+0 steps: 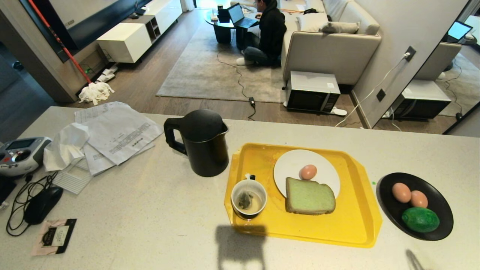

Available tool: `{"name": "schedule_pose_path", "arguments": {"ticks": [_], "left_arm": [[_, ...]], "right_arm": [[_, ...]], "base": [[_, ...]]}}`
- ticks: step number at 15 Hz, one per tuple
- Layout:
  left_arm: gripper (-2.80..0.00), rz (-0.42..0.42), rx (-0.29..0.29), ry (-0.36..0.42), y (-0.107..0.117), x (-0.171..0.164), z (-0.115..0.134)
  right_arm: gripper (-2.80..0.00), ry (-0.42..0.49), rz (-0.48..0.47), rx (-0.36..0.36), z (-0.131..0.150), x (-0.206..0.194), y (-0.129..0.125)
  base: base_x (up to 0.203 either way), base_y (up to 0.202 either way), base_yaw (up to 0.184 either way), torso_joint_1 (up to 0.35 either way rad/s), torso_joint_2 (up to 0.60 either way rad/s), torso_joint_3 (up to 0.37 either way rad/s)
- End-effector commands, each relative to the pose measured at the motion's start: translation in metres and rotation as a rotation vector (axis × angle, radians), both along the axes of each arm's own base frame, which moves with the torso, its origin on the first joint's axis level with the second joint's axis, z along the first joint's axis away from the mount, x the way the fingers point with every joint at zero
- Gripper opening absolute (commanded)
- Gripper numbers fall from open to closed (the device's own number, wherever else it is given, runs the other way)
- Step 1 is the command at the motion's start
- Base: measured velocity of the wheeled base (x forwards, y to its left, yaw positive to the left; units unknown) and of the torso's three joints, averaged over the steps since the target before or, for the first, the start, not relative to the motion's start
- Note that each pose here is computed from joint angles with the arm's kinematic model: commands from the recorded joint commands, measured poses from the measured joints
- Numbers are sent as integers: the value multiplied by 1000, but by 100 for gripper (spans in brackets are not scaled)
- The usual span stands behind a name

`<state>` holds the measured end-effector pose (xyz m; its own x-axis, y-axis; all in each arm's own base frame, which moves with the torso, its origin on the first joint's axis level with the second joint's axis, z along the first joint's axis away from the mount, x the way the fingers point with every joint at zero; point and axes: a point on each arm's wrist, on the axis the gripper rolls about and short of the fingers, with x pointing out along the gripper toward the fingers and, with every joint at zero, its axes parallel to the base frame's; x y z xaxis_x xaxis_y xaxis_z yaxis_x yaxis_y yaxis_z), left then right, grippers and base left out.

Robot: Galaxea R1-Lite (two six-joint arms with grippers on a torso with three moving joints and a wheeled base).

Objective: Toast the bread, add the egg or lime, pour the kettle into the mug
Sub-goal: Pick up the kettle

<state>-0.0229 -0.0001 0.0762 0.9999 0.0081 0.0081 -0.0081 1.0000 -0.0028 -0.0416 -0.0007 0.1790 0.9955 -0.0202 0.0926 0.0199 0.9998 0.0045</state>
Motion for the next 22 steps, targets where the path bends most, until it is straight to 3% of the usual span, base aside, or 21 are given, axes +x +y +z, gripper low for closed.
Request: {"name": "schedule_pose_path", "arguments": {"ticks": [1, 6, 10, 12, 14, 22], "left_arm": [[-280, 1, 0, -1, 0, 0, 0], [-280, 1, 0, -1, 0, 0, 0], [-280, 1, 0, 0, 0, 0, 0], [-280, 1, 0, -1, 0, 0, 0], [-280, 1, 0, -1, 0, 0, 0], [-280, 1, 0, -1, 0, 0, 0]], "right_arm": [[-280, 2, -2, -16, -25, -19, 0], [-280, 35, -8, -39, -56, -6, 0], [-280, 81, -3, -102, -93, 15, 0], [-280, 46, 0, -111, -96, 18, 0], [-280, 87, 51, -129, -103, 19, 1], [-280, 99, 44, -52, -104, 19, 1]], "base": [[0, 0, 0, 0, 0, 0], [0, 0, 0, 0, 0, 0], [0, 0, 0, 0, 0, 0], [0, 0, 0, 0, 0, 0], [0, 0, 0, 0, 0, 0], [0, 0, 0, 0, 0, 0]]}}
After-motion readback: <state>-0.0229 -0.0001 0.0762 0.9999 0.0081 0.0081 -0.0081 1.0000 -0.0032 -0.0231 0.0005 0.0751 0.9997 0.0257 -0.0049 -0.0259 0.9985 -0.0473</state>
